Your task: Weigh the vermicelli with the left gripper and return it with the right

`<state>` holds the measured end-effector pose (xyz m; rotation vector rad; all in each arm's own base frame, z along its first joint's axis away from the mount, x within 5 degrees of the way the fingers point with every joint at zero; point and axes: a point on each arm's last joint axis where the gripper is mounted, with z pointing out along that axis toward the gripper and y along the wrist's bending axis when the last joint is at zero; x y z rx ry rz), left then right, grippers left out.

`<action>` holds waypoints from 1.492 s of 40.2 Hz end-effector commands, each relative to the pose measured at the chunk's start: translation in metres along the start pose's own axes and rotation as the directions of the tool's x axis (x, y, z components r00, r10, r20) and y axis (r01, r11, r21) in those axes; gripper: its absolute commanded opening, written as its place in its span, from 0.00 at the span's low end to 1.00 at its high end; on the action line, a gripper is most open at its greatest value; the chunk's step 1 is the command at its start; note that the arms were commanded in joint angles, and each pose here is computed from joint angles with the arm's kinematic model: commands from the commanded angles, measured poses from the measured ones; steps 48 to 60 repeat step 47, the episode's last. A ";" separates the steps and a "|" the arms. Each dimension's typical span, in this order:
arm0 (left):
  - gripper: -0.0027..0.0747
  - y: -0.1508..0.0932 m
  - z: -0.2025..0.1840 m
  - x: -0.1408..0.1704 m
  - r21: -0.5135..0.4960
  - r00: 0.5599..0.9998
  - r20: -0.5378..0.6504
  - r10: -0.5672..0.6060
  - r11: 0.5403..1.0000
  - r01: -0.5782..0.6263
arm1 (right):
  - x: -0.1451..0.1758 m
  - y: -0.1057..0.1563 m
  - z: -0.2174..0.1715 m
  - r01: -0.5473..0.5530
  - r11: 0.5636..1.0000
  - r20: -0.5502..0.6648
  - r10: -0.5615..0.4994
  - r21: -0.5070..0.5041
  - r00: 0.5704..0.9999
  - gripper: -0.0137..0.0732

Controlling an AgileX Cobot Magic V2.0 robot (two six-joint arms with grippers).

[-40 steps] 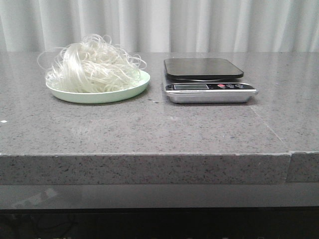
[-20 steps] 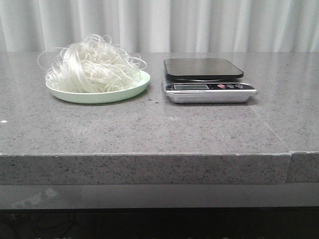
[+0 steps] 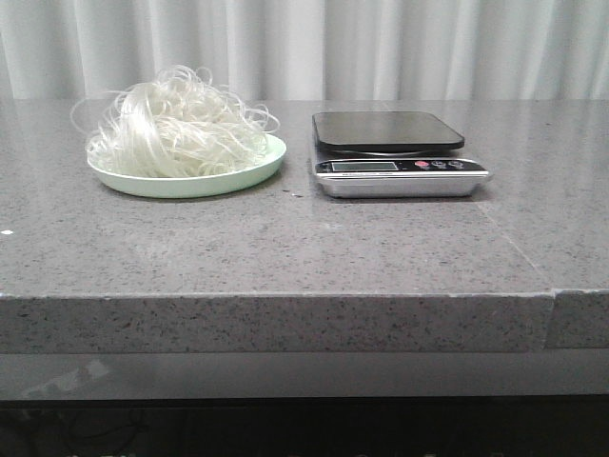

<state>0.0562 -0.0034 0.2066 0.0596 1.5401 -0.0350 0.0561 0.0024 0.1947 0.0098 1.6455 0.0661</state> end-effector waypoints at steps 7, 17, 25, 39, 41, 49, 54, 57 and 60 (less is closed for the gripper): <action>0.24 0.000 -0.001 0.004 0.005 0.998 0.064 -0.012 1.000 0.011 | -0.015 -0.002 -0.003 -0.011 0.999 0.199 0.003 0.036 0.980 0.34; 0.24 0.000 -0.001 0.004 0.005 0.998 0.064 -0.012 1.000 0.011 | -0.016 -0.002 -0.003 -0.012 0.999 0.214 0.005 0.032 0.977 0.34; 0.24 0.000 -0.001 0.004 0.005 0.998 0.064 -0.012 1.000 0.011 | -0.016 -0.002 -0.003 -0.012 0.999 0.213 0.005 0.032 0.977 0.34; 0.24 0.000 -0.001 0.004 0.005 0.998 0.064 -0.012 1.000 0.011 | -0.016 -0.002 -0.003 -0.012 0.999 0.213 0.005 0.032 0.977 0.34; 0.24 0.000 -0.001 0.004 0.005 0.998 0.064 -0.012 1.000 0.011 | -0.016 -0.002 -0.003 -0.012 0.999 0.213 0.005 0.032 0.977 0.34; 0.24 0.000 -0.001 0.004 0.005 0.998 0.064 -0.012 1.000 0.011 | -0.016 -0.002 -0.003 -0.012 0.999 0.213 0.005 0.032 0.977 0.34; 0.24 0.000 -0.001 0.004 0.005 0.998 0.064 -0.012 1.000 0.011 | -0.016 -0.002 -0.003 -0.012 0.999 0.213 0.005 0.032 0.977 0.34; 0.24 0.000 -0.001 0.004 0.005 0.998 0.064 -0.012 1.000 0.011 | -0.016 -0.002 -0.003 -0.012 0.999 0.213 0.005 0.032 0.977 0.34; 0.24 0.000 -0.001 0.004 0.005 0.998 0.064 -0.012 1.000 0.011 | -0.016 -0.002 -0.003 -0.012 0.999 0.213 0.005 0.032 0.977 0.34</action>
